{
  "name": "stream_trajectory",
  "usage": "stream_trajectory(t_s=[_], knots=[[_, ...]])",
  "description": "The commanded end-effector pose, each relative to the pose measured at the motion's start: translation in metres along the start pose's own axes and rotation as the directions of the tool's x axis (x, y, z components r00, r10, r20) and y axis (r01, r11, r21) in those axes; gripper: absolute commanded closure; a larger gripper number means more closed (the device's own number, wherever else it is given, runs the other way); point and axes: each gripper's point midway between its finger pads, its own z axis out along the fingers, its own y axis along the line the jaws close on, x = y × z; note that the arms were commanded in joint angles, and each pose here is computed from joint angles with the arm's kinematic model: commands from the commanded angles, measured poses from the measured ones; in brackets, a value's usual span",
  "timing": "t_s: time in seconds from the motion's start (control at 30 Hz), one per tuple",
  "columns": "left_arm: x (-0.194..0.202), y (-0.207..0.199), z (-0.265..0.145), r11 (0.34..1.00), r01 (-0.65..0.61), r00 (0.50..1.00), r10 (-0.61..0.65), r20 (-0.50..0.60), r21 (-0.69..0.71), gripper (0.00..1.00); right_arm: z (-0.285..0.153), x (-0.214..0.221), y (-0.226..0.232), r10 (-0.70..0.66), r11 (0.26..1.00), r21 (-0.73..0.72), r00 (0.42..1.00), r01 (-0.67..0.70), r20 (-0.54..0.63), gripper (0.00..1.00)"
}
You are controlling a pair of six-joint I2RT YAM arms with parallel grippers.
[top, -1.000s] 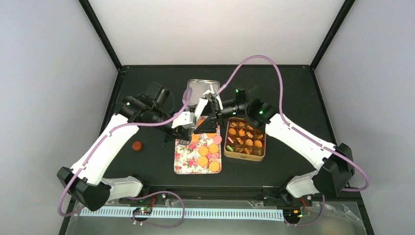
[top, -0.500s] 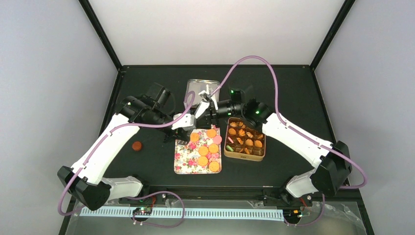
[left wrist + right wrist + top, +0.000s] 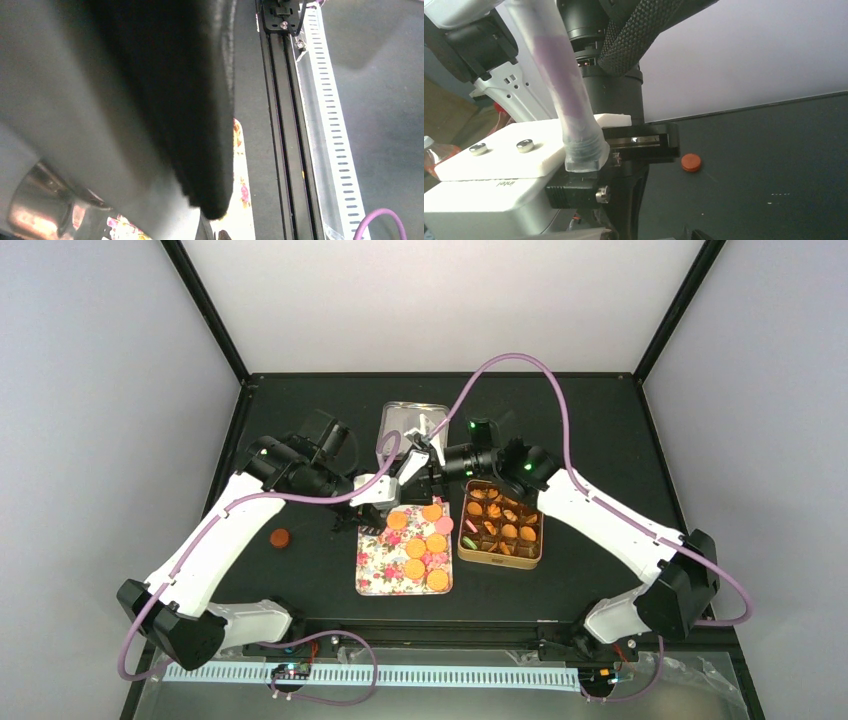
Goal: Pack the cookies
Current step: Pass from the left arm to the right
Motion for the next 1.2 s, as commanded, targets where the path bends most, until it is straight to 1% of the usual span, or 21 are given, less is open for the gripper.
stream_trajectory(t_s=[0.0, 0.17, 0.23, 0.3, 0.47, 0.63, 0.67, 0.73, 0.77, 0.87, 0.97, 1.07, 1.17], knots=[[-0.009, -0.008, -0.005, 0.999, -0.041, 0.999, 0.040, 0.023, 0.013, 0.98, -0.009, -0.023, 0.004, -0.063, 0.997, 0.038, 0.996, 0.060, 0.063, 0.43], [-0.010, -0.008, -0.006, 0.999, -0.040, 0.999, 0.040, 0.028, 0.011, 0.98, -0.016, -0.033, 0.014, -0.090, 0.996, 0.027, 0.991, 0.088, 0.101, 0.46], [-0.011, -0.008, -0.006, 0.999, -0.043, 0.999, 0.043, 0.029, 0.010, 0.98, -0.017, -0.035, 0.019, -0.096, 0.995, 0.012, 0.990, 0.095, 0.104, 0.51], [-0.011, -0.009, -0.006, 0.999, -0.045, 0.999, 0.044, 0.031, 0.015, 0.99, -0.017, -0.034, 0.020, -0.094, 0.996, 0.003, 0.991, 0.094, 0.096, 0.59], [-0.013, -0.009, -0.009, 0.999, -0.054, 0.998, 0.053, 0.033, 0.009, 0.99, -0.013, -0.025, 0.023, -0.063, 0.997, -0.046, 0.996, 0.066, 0.064, 0.67], [-0.009, -0.006, -0.007, 0.999, -0.054, 0.998, 0.054, 0.015, -0.003, 0.97, -0.012, -0.025, 0.021, -0.061, 0.997, -0.043, 0.997, 0.063, 0.055, 0.80], [-0.009, -0.004, -0.007, 0.999, -0.050, 0.999, 0.051, 0.011, -0.014, 0.95, -0.013, -0.026, 0.020, -0.066, 0.997, -0.028, 0.996, 0.067, 0.061, 0.81], [-0.008, 0.003, -0.007, 0.998, -0.044, 0.999, 0.044, -0.001, -0.043, 0.82, -0.015, -0.027, 0.012, -0.077, 0.997, 0.029, 0.994, 0.075, 0.080, 0.83], [-0.007, 0.007, -0.007, 0.997, -0.038, 0.999, 0.038, -0.008, -0.061, 0.78, -0.017, -0.029, 0.008, -0.089, 0.994, 0.068, 0.992, 0.083, 0.094, 0.83], [-0.005, 0.024, -0.009, 0.989, -0.004, 0.999, -0.001, -0.033, -0.148, 0.68, -0.023, -0.029, -0.009, -0.120, 0.976, 0.195, 0.985, 0.095, 0.124, 0.84], [-0.004, 0.034, -0.011, 0.982, 0.026, 0.998, -0.036, -0.053, -0.185, 0.59, -0.031, -0.024, -0.022, -0.149, 0.950, 0.293, 0.980, 0.104, 0.135, 0.85], [-0.002, 0.042, -0.011, 0.975, 0.065, 0.996, -0.077, -0.051, -0.211, 0.50, -0.037, -0.019, -0.032, -0.166, 0.924, 0.367, 0.977, 0.107, 0.133, 0.86], [0.001, 0.056, -0.017, 0.961, 0.107, 0.993, -0.115, -0.015, -0.257, 0.36, -0.042, -0.014, -0.038, -0.177, 0.904, 0.412, 0.976, 0.111, 0.124, 0.86]])
